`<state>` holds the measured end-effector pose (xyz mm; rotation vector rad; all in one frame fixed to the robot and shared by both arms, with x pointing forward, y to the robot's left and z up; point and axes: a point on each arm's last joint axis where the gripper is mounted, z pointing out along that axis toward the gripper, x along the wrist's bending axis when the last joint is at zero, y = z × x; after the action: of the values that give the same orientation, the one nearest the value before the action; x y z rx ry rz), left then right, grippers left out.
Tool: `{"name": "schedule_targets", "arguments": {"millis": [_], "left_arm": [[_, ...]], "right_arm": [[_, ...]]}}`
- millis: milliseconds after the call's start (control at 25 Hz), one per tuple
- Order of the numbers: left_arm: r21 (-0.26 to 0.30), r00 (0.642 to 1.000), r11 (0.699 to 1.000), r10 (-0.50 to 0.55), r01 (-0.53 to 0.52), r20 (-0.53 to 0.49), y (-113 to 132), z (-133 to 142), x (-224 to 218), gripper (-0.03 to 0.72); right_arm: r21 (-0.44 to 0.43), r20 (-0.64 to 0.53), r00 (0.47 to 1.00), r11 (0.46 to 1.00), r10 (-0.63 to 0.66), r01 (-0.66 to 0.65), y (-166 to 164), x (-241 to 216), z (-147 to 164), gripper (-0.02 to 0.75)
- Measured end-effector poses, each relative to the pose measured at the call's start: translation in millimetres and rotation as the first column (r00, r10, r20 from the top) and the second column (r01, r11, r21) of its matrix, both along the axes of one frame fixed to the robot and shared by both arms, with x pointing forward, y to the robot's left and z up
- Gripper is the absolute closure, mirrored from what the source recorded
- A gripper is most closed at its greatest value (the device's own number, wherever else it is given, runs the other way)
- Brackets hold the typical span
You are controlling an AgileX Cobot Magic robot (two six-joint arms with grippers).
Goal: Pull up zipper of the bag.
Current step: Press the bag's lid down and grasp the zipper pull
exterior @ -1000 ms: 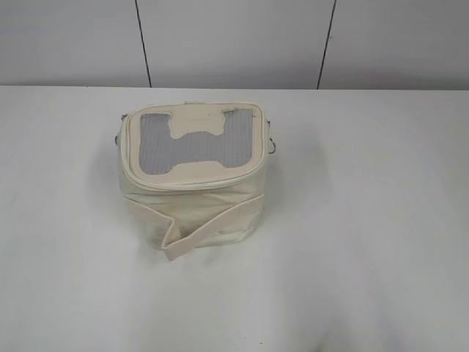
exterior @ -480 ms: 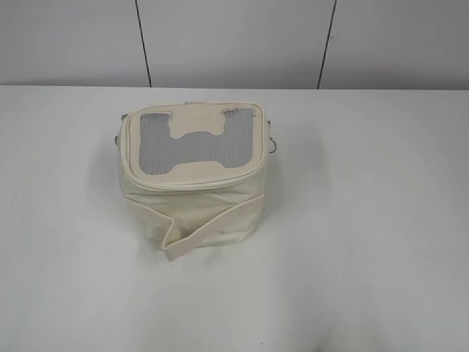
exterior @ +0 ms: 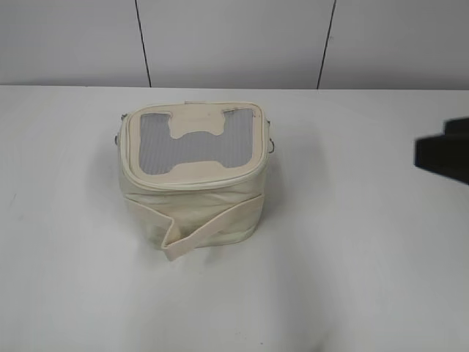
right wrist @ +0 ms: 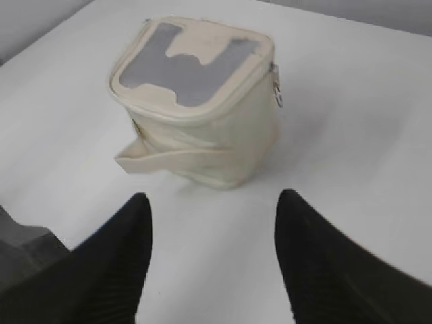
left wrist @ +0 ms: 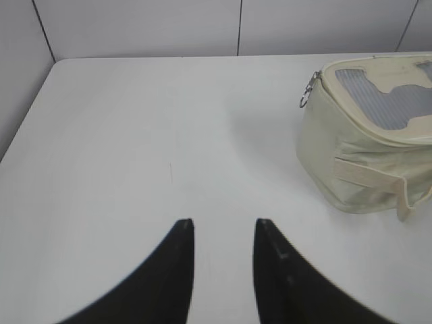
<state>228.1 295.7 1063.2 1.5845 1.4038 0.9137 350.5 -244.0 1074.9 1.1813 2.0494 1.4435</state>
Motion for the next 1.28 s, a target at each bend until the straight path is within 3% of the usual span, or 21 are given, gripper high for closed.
{"name": "schedule_targets", "arguments": {"millis": [320,600,880,1040,1280], "left_arm": [[-0.002,1.0,1.0,-0.002,0.002,0.0,0,0,0,0.447],[-0.002,1.0,1.0,-0.002,0.002,0.0,0,0,0,0.447],[-0.002,1.0,1.0,-0.002,0.002,0.0,0,0,0,0.447],[-0.002,1.0,1.0,-0.002,0.002,0.0,0,0,0,0.447],[-0.002,1.0,1.0,-0.002,0.002,0.0,0,0,0,0.447]], "right_arm": [[0.068,-0.065,0.967,0.968,0.247,-0.242,30,170,-17,0.284],[0.007,-0.097,0.859,0.863,0.503,-0.505,128,272,-39,0.285],[-0.016,-0.199,0.721,0.733,0.664,-0.68,215,306,-66,0.284],[0.001,-0.224,0.707,0.726,0.671,-0.688,237,317,-75,0.284],[0.005,-0.282,0.704,0.735,0.652,-0.678,241,328,-96,0.305]]}}
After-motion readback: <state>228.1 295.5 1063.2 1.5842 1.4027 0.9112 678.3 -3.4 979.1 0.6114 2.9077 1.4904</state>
